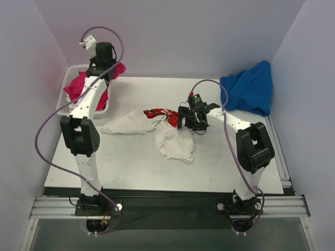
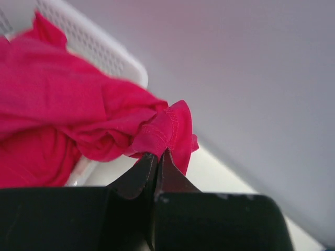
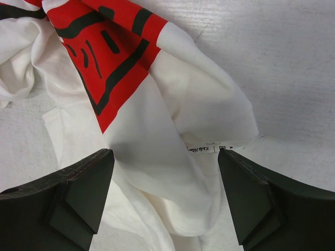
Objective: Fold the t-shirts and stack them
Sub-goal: Flatten the tshirt out
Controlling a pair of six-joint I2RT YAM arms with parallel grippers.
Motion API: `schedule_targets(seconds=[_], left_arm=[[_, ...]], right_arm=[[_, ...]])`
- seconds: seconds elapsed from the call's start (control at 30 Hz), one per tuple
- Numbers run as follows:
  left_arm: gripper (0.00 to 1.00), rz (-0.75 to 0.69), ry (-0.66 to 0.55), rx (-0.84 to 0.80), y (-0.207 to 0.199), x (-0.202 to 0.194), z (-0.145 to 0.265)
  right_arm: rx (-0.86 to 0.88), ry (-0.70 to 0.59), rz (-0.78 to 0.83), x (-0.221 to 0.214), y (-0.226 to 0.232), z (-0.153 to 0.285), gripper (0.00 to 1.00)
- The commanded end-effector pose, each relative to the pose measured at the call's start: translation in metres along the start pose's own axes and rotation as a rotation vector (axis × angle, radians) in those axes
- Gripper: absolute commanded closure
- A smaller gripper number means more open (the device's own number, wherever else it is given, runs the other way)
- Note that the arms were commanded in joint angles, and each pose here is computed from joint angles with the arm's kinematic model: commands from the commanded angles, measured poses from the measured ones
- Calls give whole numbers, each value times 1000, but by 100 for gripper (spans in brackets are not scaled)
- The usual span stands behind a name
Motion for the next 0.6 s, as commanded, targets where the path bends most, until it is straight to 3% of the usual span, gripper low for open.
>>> schedule_targets(seconds=[0.0, 0.13, 0.3, 0.47, 0.53, 0.57], left_arm=[[100, 123, -258, -108, -24, 123, 44], [100, 194, -436, -44, 1, 189, 68], [100, 213, -553, 50, 46, 230, 88], [100, 146, -545, 111, 78, 210, 87], [100, 135, -497, 157, 101, 183, 75], [87, 135, -486, 164, 107, 176, 77]], right_arm=[[9, 7, -10, 3, 3, 6, 17], [16, 14, -7, 1, 5, 4, 17], [20, 13, -10, 3, 6, 3, 17], [26, 24, -18, 2, 8, -1, 18], [24, 28, -23, 1, 8, -2, 18], [25, 27, -26, 2, 8, -2, 18]])
Point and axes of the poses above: each gripper's point midway between its finger pads, its own z axis back along the fingers, its own y axis along the line the jaws close on, x = y × z, the point moved 3 cm from there along z, back along the fingers, and after that the axes turned 10 degrees about z, right-handed, at the moved point
